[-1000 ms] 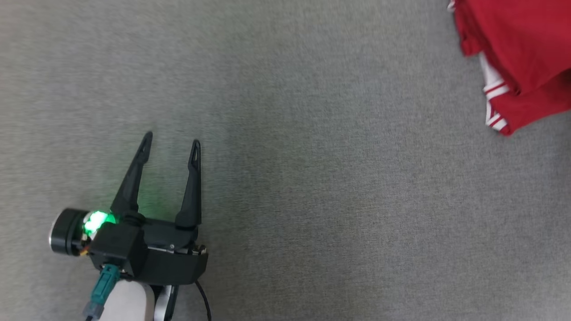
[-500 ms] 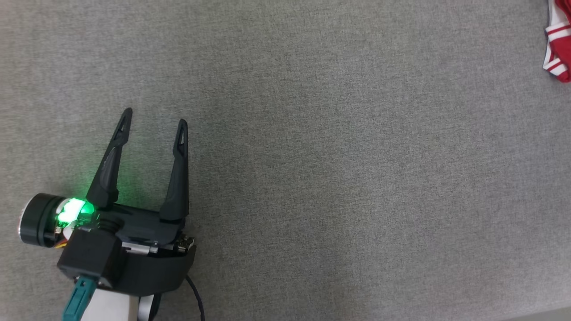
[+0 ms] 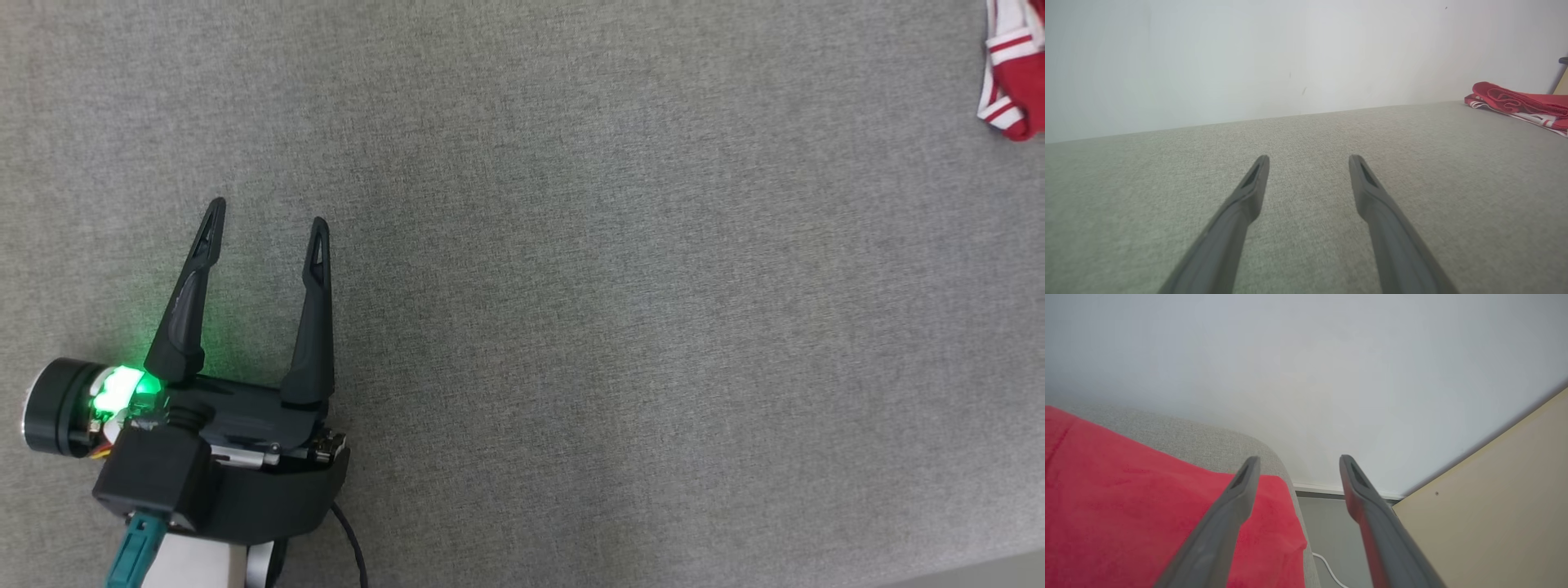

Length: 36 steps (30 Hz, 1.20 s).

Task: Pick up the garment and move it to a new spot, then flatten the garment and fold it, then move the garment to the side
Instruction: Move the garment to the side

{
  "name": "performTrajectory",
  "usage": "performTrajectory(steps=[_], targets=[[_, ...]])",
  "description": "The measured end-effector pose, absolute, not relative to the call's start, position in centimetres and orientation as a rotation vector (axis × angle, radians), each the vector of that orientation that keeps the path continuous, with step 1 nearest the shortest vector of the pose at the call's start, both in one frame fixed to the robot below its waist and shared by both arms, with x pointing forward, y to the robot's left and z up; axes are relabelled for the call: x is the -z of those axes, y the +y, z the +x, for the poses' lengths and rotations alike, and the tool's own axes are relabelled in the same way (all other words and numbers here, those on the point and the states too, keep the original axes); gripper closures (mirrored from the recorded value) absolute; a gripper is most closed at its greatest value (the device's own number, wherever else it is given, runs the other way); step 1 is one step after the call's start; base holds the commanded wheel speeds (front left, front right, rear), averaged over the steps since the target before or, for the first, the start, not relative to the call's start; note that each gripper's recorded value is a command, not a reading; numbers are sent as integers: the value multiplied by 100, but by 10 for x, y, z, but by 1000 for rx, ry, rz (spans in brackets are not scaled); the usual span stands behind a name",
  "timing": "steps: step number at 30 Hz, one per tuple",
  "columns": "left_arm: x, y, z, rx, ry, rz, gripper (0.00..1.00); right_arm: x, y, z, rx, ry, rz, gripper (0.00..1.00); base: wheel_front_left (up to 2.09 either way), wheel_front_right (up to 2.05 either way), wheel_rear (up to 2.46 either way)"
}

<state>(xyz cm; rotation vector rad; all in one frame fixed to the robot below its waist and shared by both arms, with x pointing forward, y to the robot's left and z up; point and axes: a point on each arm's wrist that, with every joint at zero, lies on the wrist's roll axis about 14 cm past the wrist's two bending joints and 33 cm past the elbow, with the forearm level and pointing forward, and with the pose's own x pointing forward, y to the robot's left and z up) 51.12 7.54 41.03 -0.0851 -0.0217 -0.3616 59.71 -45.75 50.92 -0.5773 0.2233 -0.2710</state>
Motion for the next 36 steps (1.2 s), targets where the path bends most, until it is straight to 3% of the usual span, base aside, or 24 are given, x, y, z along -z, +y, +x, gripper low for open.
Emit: performTrajectory(steps=[14,36], targets=[[-430,101,477,251,24,-93,0,-576,-379,579,123,-54,-503,0,0,0,0],[-488,161,395,68,-38,-58,0,-548,-270,450,-5,-138,-100,0,0,0,0]])
